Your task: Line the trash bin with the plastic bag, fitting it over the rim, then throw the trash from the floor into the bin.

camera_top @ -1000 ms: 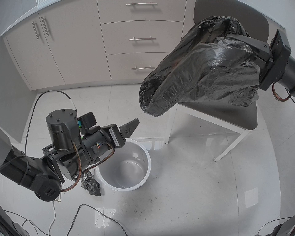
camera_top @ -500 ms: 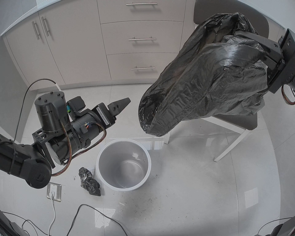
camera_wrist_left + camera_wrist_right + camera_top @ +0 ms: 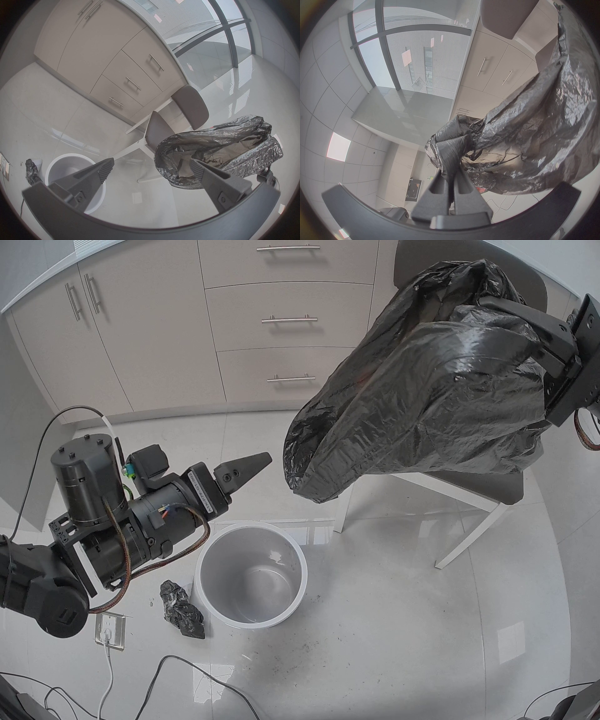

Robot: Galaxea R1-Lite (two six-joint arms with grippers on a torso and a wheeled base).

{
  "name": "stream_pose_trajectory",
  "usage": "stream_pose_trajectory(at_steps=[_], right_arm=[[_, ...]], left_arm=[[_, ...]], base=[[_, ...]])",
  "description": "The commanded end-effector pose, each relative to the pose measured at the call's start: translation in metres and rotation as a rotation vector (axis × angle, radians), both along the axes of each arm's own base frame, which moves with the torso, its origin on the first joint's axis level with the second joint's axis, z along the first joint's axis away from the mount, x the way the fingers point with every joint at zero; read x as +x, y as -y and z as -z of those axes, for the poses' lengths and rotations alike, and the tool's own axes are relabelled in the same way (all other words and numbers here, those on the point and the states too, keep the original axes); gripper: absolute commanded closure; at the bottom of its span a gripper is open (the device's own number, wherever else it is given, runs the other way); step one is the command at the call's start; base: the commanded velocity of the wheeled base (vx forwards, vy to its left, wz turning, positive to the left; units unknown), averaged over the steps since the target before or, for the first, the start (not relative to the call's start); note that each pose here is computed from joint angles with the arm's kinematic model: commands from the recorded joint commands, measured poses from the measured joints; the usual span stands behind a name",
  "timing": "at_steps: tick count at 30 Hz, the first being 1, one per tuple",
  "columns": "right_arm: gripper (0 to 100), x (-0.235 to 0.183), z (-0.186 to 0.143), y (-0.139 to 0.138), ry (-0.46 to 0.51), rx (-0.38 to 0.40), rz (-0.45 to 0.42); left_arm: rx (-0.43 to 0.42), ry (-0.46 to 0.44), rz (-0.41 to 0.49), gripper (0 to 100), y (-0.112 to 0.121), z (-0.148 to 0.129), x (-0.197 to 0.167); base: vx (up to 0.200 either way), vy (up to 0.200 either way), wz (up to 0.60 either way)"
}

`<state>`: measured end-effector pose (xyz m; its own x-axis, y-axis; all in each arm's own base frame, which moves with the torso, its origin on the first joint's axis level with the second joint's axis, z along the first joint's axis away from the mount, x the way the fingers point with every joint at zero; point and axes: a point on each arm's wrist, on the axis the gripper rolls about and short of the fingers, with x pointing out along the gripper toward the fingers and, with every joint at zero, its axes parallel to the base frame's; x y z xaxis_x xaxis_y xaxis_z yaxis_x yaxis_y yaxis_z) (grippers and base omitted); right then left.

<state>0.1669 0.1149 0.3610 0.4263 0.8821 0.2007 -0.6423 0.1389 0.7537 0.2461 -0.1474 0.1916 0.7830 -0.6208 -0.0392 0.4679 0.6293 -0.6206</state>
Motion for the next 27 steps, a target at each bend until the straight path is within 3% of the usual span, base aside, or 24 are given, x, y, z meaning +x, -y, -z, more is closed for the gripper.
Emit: stream_pose_trajectory(at_steps=[1, 9, 27], right_arm=[[100, -0.001, 0.000, -0.002, -0.002, 0.000, -0.013], [100, -0.007, 0.001, -0.002, -0.007, -0.003, -0.029], [100, -0.016, 0.001, -0.006, -0.019, -0.012, -0.072]], left_arm=[[0.021, -0.030, 0.000, 0, 0.009, 0.013, 0.017], [0.081, -0.042, -0.011, 0, 0.025, 0.035, 0.051], [0.040, 0.010, -0.006, 0, 0.030, 0.018, 0.059]], base=[[0.000, 0.000, 0.00], [0.000, 0.000, 0.00], [0.000, 0.000, 0.00]])
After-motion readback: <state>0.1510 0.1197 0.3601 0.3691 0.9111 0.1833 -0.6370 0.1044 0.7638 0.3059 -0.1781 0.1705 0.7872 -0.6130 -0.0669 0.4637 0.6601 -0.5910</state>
